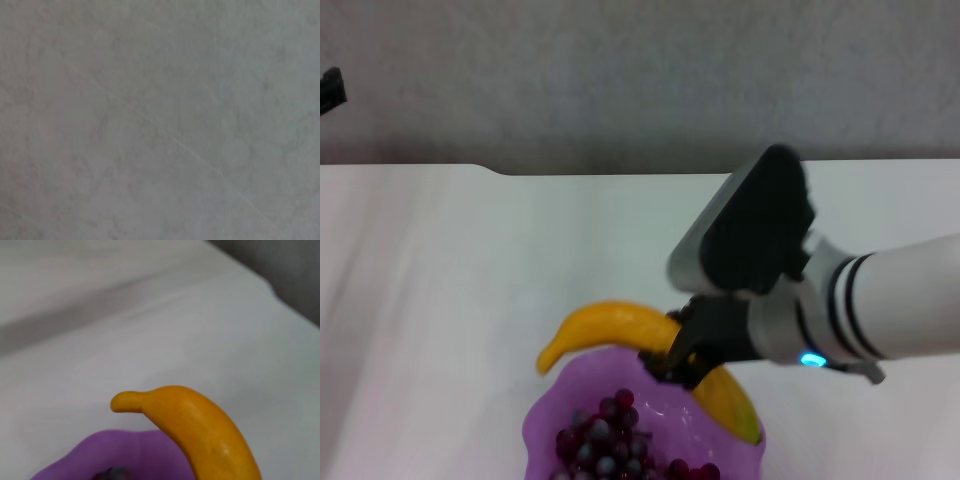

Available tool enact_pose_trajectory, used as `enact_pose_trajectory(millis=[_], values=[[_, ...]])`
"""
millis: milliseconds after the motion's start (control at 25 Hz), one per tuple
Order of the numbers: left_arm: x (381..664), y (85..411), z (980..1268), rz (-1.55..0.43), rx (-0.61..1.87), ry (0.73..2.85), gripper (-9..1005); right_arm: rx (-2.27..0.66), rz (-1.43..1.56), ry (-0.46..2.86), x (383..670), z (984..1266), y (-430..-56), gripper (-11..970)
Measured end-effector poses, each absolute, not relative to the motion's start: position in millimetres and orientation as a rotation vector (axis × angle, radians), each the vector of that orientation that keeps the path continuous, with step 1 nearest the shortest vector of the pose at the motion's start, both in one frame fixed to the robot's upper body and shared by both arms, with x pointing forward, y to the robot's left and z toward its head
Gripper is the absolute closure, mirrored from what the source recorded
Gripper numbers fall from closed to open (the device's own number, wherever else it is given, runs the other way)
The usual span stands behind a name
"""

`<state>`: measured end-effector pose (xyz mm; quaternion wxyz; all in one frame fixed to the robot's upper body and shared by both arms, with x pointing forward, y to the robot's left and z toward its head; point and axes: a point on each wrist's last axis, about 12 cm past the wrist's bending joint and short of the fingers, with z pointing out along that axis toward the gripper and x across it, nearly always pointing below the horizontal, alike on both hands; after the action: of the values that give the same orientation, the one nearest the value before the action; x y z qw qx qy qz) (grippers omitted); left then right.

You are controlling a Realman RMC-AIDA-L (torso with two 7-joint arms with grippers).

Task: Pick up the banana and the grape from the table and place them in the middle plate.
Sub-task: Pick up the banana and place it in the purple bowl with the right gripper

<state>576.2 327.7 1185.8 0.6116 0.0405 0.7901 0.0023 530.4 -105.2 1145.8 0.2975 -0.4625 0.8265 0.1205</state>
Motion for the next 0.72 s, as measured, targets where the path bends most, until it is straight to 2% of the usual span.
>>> enact_pose_trajectory(millis=[200, 720], values=[[576, 330, 1189, 0.007, 0.09, 1.824, 144, -1.314, 0.379, 2.232, 526, 1131, -93, 356], [577, 329, 1191, 0.013, 0.1, 1.822, 144, -1.353, 0.376, 2.298, 531, 1110, -93, 325]])
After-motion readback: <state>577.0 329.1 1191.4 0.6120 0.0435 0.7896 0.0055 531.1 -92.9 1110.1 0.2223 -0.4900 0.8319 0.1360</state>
